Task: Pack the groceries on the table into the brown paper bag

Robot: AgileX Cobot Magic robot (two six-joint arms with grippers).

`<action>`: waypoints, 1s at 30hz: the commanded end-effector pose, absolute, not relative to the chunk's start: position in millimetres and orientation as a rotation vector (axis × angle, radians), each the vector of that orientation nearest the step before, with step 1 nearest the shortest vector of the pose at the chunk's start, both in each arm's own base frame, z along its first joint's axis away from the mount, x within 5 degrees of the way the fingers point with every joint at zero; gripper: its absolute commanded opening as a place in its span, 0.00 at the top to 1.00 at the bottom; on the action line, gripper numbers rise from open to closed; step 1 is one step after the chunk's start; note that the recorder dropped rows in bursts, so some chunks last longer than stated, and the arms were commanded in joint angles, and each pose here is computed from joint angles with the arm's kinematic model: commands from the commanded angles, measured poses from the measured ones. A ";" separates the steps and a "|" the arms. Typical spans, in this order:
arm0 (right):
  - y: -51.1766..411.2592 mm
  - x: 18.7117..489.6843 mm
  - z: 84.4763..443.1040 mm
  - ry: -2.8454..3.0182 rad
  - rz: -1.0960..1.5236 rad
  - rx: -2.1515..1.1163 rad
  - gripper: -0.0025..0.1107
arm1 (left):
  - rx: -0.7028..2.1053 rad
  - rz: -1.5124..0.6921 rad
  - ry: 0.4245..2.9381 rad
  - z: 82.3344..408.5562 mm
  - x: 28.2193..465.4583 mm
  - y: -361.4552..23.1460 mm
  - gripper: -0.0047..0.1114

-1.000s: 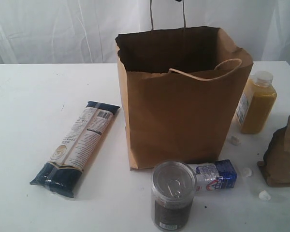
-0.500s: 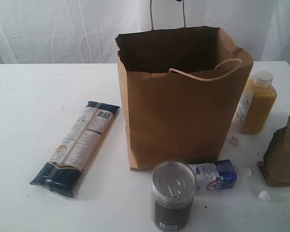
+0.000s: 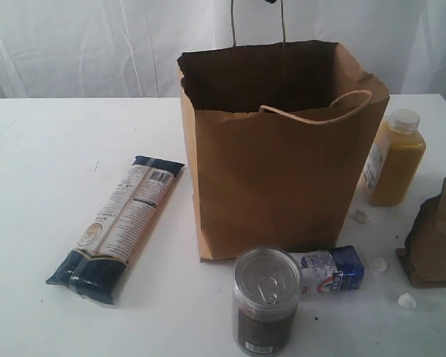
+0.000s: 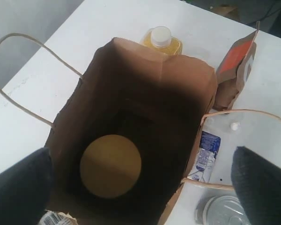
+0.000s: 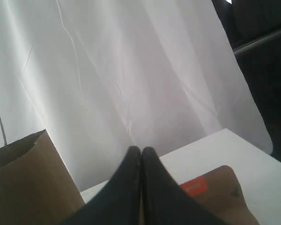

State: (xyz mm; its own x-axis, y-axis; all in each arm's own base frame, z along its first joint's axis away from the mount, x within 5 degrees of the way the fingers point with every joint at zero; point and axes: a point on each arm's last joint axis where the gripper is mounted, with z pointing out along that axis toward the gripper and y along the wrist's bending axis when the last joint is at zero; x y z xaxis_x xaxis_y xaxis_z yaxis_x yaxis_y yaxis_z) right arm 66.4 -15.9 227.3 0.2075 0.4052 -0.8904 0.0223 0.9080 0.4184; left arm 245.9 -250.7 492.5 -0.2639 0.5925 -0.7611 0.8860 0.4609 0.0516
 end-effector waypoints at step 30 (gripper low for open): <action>14.5 65.5 215.6 1.445 -0.062 -0.398 0.98 | 1.307 -0.642 1.995 498.8 225.3 -248.5 0.06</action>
